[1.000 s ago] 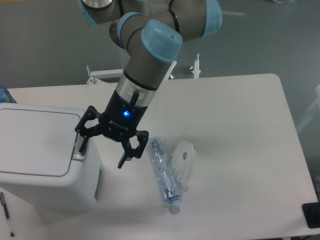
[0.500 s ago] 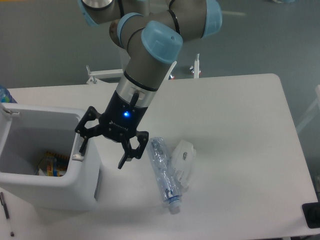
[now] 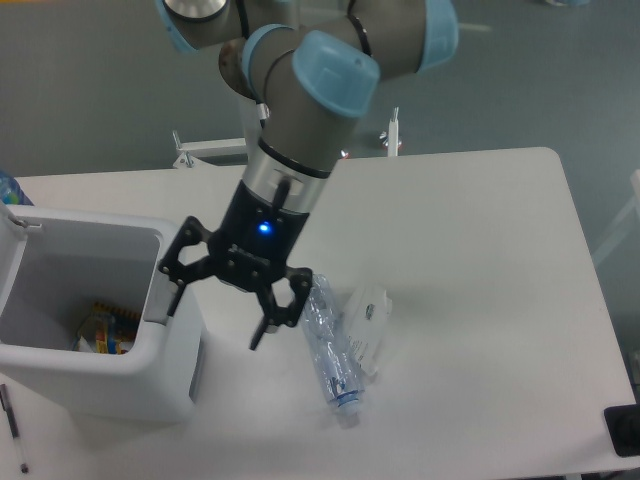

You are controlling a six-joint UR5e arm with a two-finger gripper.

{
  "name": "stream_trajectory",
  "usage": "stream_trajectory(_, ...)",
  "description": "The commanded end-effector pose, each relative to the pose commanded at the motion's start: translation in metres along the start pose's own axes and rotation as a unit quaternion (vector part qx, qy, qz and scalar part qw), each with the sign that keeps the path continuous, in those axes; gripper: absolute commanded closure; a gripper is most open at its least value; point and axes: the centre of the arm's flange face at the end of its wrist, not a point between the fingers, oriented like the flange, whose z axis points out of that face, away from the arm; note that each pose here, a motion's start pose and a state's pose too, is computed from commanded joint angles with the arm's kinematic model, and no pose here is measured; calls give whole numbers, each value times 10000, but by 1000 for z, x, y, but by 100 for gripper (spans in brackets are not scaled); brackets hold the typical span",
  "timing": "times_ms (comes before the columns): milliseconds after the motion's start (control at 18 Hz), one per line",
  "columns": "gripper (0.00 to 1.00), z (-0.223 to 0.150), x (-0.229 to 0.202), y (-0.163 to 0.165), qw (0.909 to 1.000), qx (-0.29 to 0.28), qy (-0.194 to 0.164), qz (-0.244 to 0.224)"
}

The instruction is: Open the trash can

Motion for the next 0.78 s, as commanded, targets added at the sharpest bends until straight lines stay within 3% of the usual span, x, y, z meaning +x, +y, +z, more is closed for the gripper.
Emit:
stream_trajectory(389, 0, 1, -37, -5, 9996, 20, -232, 183)
stream_trajectory(611, 0, -1, -57, 3, 9922, -466, -1096, 361)
stream_trajectory(778, 0, 7, -96, 26, 9798, -1030, -1595, 625)
